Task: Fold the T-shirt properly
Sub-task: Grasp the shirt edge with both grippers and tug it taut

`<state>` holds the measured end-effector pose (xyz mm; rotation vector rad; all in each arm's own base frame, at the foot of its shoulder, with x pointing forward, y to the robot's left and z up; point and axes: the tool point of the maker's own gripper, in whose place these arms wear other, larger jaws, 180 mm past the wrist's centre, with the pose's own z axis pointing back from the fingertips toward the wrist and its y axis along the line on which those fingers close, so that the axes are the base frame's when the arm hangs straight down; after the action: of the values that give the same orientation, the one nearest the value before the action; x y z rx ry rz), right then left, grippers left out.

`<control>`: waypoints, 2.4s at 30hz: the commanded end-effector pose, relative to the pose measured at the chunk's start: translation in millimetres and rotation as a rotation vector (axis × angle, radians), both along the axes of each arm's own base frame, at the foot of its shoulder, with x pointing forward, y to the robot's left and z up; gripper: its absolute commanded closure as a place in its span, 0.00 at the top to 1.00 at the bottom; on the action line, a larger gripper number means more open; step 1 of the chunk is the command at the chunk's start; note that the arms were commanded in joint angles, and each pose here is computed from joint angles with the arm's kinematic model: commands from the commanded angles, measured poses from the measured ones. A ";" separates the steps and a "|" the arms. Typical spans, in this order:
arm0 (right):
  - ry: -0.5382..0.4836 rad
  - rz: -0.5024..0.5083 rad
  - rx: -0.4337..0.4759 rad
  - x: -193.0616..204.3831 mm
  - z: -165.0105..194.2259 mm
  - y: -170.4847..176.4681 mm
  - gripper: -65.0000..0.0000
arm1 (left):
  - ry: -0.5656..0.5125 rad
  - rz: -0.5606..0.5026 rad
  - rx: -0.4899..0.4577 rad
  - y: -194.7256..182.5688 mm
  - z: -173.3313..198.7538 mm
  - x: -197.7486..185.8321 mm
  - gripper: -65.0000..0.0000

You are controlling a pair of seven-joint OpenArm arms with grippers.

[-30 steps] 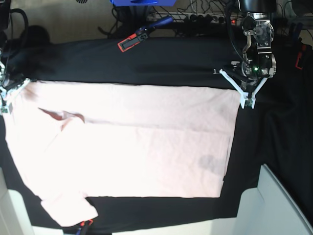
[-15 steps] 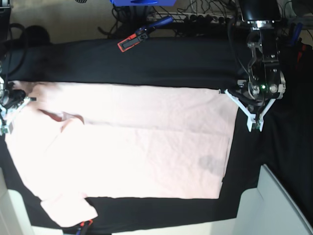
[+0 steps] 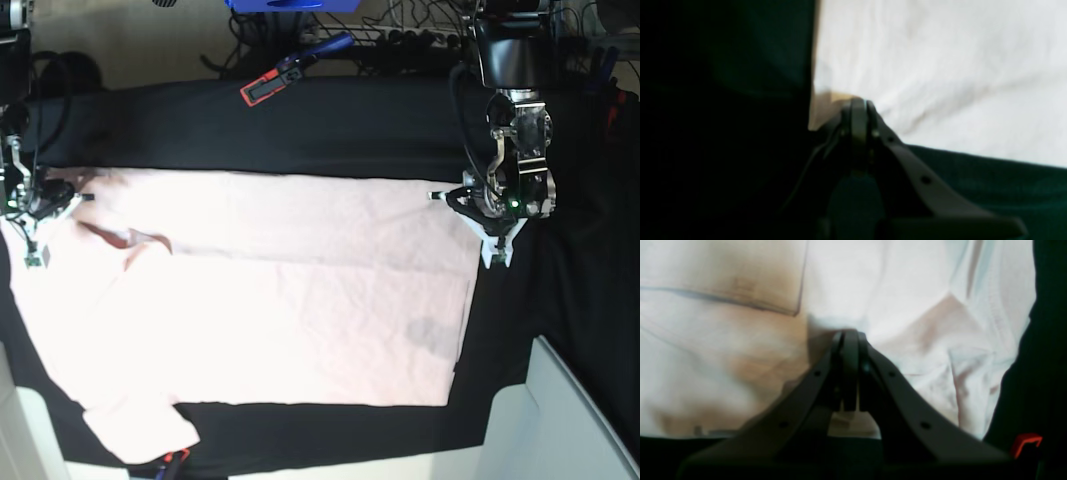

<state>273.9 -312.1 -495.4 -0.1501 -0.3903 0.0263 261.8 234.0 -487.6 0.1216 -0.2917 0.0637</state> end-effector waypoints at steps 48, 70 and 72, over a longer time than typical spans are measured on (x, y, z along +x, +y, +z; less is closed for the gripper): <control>0.109 0.007 -0.008 -62.9 -24.6 -5.0 0.00 | 0.176 0.021 0.034 14.5 -54.4 -143.6 0.00; -0.099 0.003 -0.026 -3.3 35.3 -10.8 0.00 | -0.093 0.067 0.089 27.5 33.7 -62.2 0.00; -0.103 -0.002 -0.026 4.9 40.3 -11.2 0.00 | -0.098 0.071 0.085 26.2 42.1 -50.0 0.00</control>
<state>267.1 -312.5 -468.9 -0.1518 -0.4503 0.0234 209.7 257.0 -451.1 0.2018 -0.3746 0.1349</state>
